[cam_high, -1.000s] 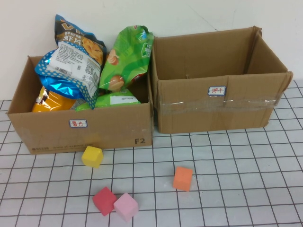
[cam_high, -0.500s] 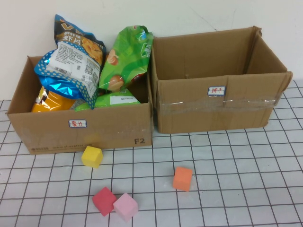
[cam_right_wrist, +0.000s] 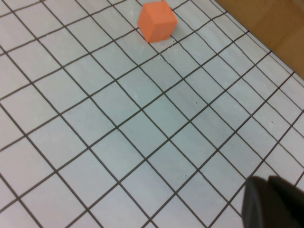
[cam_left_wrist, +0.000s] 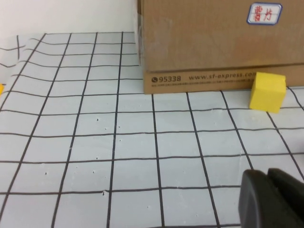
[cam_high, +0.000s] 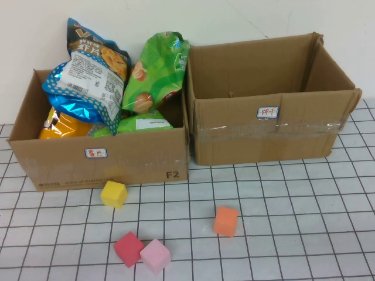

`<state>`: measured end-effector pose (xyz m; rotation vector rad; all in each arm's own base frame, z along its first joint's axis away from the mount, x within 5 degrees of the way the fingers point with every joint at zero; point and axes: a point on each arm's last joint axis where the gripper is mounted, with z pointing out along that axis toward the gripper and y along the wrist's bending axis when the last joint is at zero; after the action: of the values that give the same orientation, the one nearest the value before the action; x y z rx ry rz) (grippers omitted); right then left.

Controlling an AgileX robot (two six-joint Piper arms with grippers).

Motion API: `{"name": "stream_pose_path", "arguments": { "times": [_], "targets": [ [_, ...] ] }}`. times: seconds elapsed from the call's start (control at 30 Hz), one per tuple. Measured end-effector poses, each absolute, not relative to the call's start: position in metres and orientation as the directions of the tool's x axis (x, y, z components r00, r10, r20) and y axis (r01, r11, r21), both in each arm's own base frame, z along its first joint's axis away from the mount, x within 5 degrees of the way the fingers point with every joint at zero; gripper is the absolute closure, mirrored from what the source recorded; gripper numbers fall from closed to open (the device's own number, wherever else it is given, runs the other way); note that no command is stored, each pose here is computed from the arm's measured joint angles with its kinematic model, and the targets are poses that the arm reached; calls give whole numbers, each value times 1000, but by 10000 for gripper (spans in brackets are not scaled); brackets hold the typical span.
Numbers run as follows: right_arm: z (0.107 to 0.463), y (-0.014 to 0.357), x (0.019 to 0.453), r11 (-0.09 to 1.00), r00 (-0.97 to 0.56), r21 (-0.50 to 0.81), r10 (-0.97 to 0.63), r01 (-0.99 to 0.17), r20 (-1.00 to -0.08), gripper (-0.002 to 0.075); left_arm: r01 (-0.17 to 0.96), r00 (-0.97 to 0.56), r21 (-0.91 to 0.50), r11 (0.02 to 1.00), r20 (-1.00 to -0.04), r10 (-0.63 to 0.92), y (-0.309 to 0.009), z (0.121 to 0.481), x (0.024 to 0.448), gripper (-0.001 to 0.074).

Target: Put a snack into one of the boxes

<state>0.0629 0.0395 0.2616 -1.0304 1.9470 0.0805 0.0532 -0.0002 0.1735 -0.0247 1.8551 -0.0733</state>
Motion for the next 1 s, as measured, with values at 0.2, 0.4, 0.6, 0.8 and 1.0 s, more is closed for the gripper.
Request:
{"name": "stream_pose_path", "arguments": {
  "times": [0.2,0.4,0.6,0.8,1.0],
  "targets": [
    [262,40,63,650,-244,-325,-628,-687,-739,725,49,-293,-37,998,-956,-21,-2,173,53,736],
    [262,40,63,650,-245,-323,-627,-687,-740,725,58,-295,-54,997,-955,-35,-3,173,53,736],
    [262,40,63,650,-245,-323,-627,-687,-740,725,82,-299,-84,993,-953,-56,-5,173,52,736],
    [262,40,63,650,-245,-323,-627,-687,-740,725,83,-303,-118,989,-949,-88,-6,173,52,736],
    [262,40,63,650,-245,-323,-627,-687,-740,725,94,-302,-108,990,-950,-75,-7,173,52,736]
  ]
}}
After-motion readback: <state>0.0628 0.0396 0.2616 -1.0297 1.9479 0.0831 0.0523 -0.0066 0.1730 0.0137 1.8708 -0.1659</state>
